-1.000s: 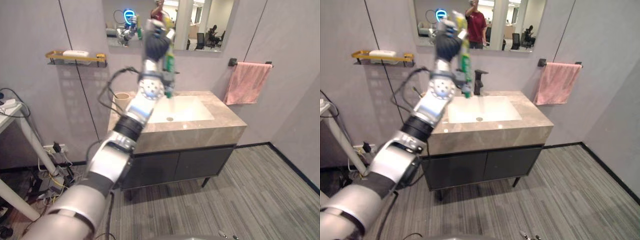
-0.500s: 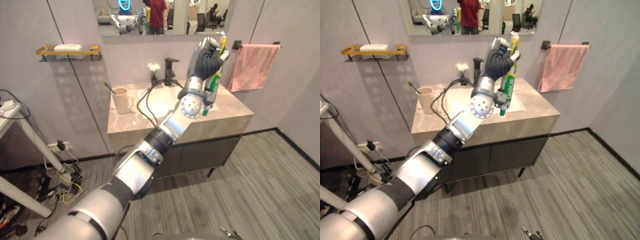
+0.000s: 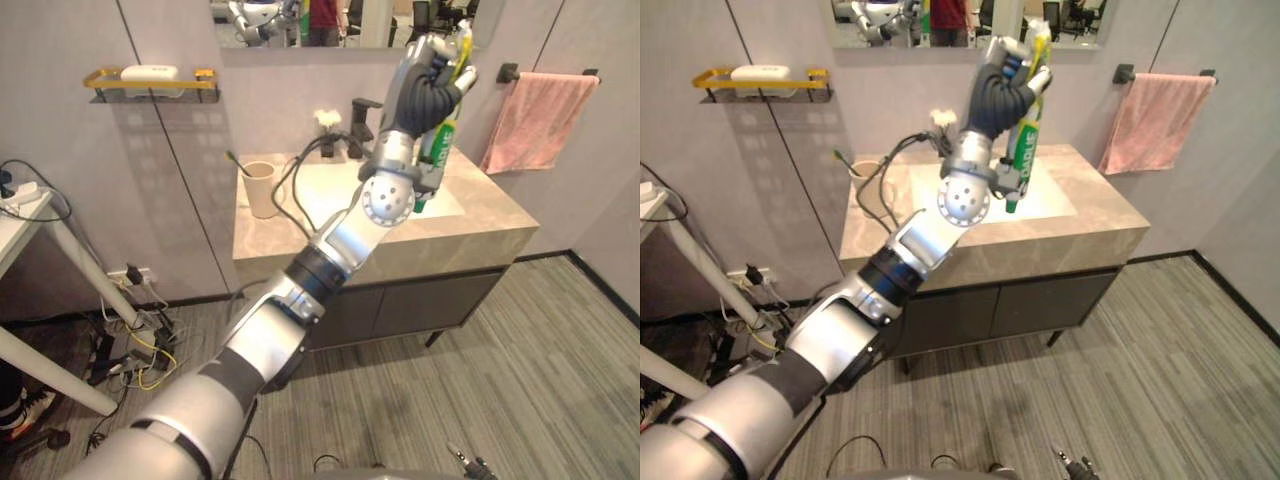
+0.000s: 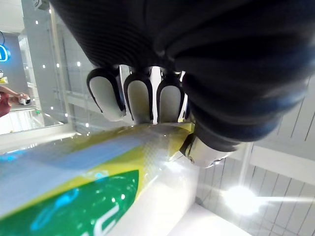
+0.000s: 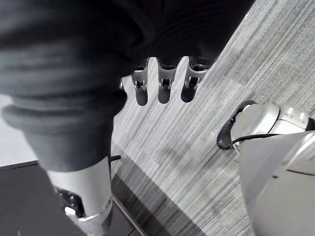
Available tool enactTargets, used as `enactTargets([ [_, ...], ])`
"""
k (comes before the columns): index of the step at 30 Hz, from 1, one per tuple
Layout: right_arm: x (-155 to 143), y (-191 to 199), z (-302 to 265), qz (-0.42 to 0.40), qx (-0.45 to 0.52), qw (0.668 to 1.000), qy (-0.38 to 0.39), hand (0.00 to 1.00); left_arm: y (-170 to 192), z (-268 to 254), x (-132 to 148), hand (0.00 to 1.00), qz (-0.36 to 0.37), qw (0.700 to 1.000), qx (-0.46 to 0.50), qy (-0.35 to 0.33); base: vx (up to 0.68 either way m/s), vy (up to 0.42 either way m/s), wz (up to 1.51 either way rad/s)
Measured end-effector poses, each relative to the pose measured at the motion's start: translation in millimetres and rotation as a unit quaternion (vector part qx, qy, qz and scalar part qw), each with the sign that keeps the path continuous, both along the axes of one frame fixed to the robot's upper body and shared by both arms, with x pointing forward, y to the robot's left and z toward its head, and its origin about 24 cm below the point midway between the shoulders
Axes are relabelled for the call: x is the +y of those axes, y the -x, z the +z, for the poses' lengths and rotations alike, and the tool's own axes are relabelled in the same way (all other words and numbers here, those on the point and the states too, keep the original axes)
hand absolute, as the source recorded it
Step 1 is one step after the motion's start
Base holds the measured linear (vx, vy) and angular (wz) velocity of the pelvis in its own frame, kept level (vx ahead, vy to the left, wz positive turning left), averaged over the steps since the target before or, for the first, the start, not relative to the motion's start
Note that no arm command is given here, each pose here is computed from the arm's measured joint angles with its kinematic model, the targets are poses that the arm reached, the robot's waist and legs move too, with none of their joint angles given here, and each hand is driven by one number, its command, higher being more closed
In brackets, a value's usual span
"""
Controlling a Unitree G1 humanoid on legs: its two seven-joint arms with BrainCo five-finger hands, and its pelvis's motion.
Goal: Organize washtable
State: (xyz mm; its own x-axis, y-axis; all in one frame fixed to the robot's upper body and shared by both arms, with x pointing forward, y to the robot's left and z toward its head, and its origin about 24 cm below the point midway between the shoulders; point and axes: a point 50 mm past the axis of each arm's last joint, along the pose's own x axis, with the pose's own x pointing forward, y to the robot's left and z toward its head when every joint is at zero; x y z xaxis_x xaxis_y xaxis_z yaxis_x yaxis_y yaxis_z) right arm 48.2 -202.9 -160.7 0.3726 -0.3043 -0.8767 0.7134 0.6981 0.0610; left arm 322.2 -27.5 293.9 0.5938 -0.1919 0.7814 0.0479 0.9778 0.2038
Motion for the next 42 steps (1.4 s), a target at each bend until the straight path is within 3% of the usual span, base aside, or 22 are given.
enactTargets([
  [8, 6, -5, 1, 0.004, -0.012, 1.0, -0.005, 0.0, 11, 26, 35, 1.0, 0.022, 0.996, -0.069, 0.059, 0.07, -0.042, -0.13],
  [12, -3, 7, 0, 0.012, 0.008, 1.0, 0.005, 0.0, 8, 21, 38, 1.0, 0.032, 0.994, -0.05, 0.089, 0.17, -0.179, 0.49],
  [17, -15, -5, 5, 0.032, -0.011, 0.999, 0.023, 0.0, 9, 14, 32, 1.0, 0.02, 0.995, -0.033, 0.096, 0.26, -0.137, 0.68],
  [24, -17, -24, 9, 0.04, -0.037, 0.998, 0.029, 0.0, 0, -2, 90, 1.0, 0.1, 0.989, -0.034, 0.108, 0.13, -0.088, -0.04],
  [28, -25, -26, 14, 0.035, -0.047, 0.997, 0.048, 0.0, 16, 15, 95, 1.0, 0.088, 0.985, -0.081, 0.122, 0.1, 0.107, -0.03],
  [33, -4, -17, 6, 0.026, -0.028, 0.999, 0.014, 0.0, 33, 31, 110, 1.0, 0.09, 0.977, -0.146, 0.127, 0.14, 0.129, -0.15],
  [42, -9, -19, 0, 0.037, -0.005, 0.999, 0.011, 0.0, 24, 20, 136, 1.0, 0.147, 0.974, -0.134, 0.111, 0.15, 0.106, -0.08],
])
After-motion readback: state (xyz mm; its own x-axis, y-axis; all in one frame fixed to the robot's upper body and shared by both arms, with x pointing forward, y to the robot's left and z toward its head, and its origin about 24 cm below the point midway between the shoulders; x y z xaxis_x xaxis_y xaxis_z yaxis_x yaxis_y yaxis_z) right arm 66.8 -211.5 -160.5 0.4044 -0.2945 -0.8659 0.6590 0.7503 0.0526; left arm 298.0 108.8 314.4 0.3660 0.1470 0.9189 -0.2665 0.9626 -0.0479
